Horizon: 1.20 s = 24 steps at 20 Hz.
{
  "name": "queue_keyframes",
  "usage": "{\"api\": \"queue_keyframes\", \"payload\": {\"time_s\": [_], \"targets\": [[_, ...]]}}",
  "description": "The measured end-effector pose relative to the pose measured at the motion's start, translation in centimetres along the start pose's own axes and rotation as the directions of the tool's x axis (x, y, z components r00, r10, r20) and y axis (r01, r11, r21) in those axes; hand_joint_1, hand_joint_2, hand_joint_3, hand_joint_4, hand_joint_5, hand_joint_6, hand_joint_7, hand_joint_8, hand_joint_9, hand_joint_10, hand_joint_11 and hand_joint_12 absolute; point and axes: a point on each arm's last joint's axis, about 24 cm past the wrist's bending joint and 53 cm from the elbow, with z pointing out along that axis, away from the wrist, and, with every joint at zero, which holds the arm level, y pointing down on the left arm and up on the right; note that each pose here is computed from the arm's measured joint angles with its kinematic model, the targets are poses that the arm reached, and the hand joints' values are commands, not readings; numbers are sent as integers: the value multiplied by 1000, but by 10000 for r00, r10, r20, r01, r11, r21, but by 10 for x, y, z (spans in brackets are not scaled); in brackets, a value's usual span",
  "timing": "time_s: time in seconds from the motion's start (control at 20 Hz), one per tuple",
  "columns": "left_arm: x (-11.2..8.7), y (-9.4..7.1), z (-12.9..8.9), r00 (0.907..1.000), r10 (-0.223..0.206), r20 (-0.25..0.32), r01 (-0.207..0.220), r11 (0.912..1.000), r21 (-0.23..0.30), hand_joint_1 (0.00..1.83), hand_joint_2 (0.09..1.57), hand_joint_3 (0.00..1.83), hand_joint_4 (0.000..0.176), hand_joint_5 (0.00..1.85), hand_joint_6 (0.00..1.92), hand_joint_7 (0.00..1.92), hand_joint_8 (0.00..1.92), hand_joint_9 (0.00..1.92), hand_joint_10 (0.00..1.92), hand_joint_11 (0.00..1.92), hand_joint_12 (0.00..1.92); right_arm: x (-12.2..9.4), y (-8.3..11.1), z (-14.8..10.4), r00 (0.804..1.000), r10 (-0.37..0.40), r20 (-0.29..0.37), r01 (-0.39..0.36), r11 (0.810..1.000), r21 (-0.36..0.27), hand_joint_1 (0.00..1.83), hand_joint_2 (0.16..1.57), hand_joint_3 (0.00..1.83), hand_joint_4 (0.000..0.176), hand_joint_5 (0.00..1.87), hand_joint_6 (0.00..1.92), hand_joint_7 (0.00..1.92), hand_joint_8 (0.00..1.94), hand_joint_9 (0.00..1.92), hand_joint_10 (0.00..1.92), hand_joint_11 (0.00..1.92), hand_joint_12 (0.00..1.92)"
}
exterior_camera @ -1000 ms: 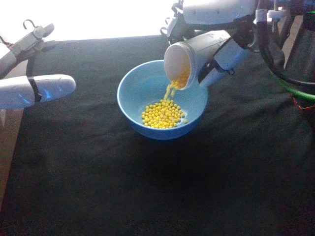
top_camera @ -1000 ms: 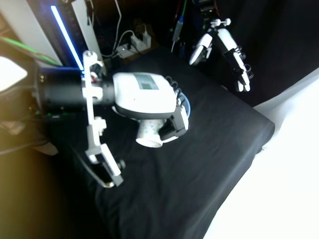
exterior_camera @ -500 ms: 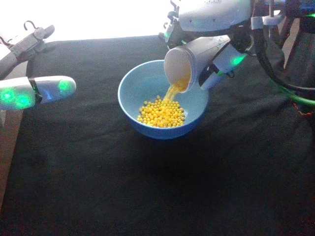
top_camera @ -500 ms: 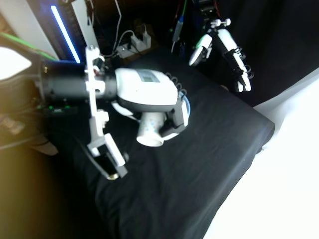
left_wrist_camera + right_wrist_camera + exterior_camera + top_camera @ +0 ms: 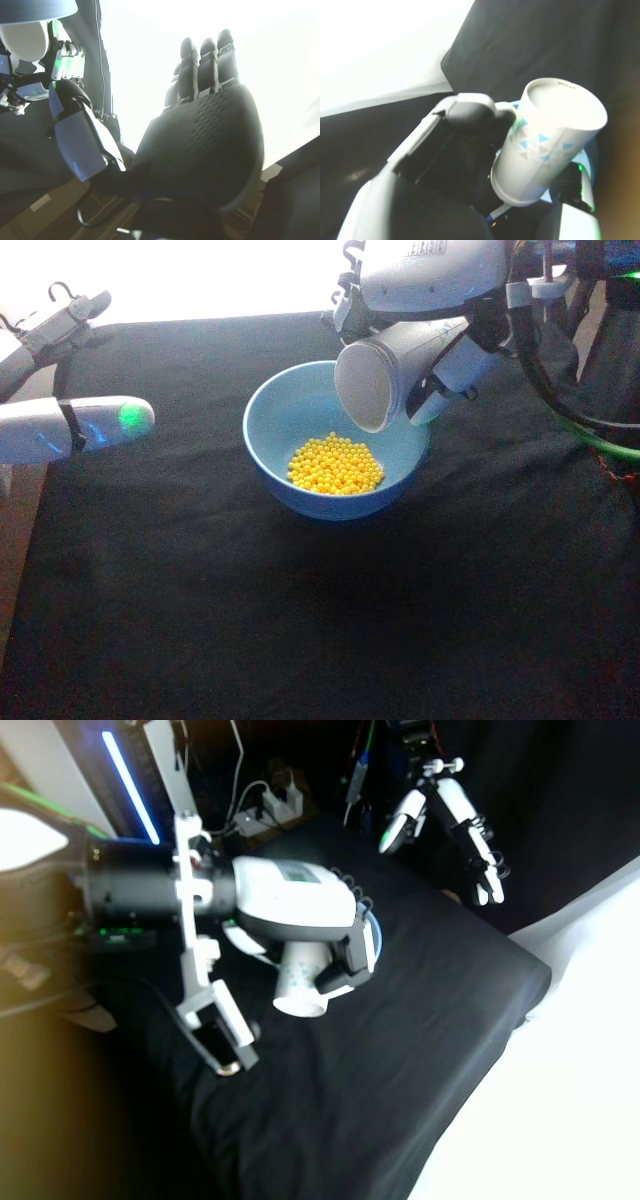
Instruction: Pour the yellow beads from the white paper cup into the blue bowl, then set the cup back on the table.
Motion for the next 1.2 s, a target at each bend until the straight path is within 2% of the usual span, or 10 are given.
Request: {"api": "queue_keyframes", "payload": {"time_s": [0.2, 0.3, 0.5, 0.6, 0.65, 0.75, 0.85, 0.9, 1.1, 1.2], "targets": [[-1, 0, 1, 10000, 8, 24, -8, 10000, 13, 479, 790, 0, 0, 46, 6, 290, 5, 116, 10, 64, 115, 1, 0, 0, 9999, -109, -52, 109, 9999, 21, 1367, 1115, 0, 0, 985, 616, 967, 1077, 1032, 1375, 1017, 1655], [-1, -1, 1, 10000, 8, 19, -8, 10000, 16, 489, 800, 1, 0, 38, 1, 284, 1, 98, 1, 27, 106, -3, -1, -1, 10000, -49, 47, 48, 10000, 65, 1207, 1071, 1, 0, 1077, 790, 1076, 1729, 1201, 1862, 1274, 1897], [-1, 0, 1, 10000, 10, 0, -10, 10000, -21, 500, 790, 0, 0, 49, 3, 299, 4, 127, 0, 0, 245, -20, -17, -17, 9929, 945, 721, -975, 9944, 395, 1177, 1111, 0, 0, 995, 929, 1001, 1418, 1044, 1664, 941, 1840], [0, 1, 1, 10000, 20, -31, -20, 10000, -43, 498, 782, 0, 0, 36, 1, 296, 1, 126, 3, 0, 210, -23, -26, -24, 9890, 1178, 894, -1235, 9905, 609, 1259, 1125, 0, 0, 964, 762, 1009, 1210, 928, 1175, 286, 1599], [0, 1, 1, 10000, 18, -32, -18, 10000, -51, 491, 781, 0, 0, 33, 0, 292, 0, 115, 3, 0, 179, -26, -31, -29, 9844, 1405, 1056, -1485, 9863, 717, 1259, 1133, 0, 0, 956, 753, 989, 1248, 931, 1225, 274, 1599], [0, 1, 1, 10000, 14, -34, -14, 10000, -55, 517, 781, 0, 2, 38, 2, 301, 4, 122, 6, 6, 173, -33, -38, -35, 9716, 1874, 1443, -2000, 9766, 785, 1172, 1105, 1, 0, 1009, 905, 1071, 1476, 1066, 1798, 1032, 1908], [0, 1, 1, 10000, 7, -33, -8, 10000, -61, 518, 795, 5, 0, 35, 0, 296, 1, 119, 3, 20, 185, -43, -45, -43, 9558, 2218, 1932, -2409, 9671, 816, 1150, 1132, 3, 0, 947, 1012, 1029, 1640, 1118, 1908, 1225, 1920], [0, 1, 1, 10000, 7, -25, -8, 10000, -48, 511, 795, 4, 4, 39, 2, 298, 2, 120, 3, 27, 191, -49, -51, -50, 9459, 2363, 2225, -2611, 9612, 893, 1245, 1128, 0, 0, 967, 786, 1015, 1294, 1058, 1517, 995, 1769], [0, 1, 1, 10000, -6, -11, 6, 10000, -43, 508, 831, 0, 16, 52, 2, 281, 1, 122, 0, 0, 275, -67, -86, -86, 8707, 3294, 3653, -3945, 9112, 1186, 1200, 1074, 1, 0, 1081, 752, 1041, 1338, 1026, 1879, 1062, 1921], [0, 1, 1, 10000, -31, -7, 31, 10000, -32, 508, 816, 0, 20, 46, 0, 282, 2, 124, 1, 1, 262, -57, -102, -98, 8038, 4271, 4140, -5016, 8608, 858, 1279, 1074, 0, 0, 1064, 655, 1108, 986, 1036, 1662, 911, 1898]]}}
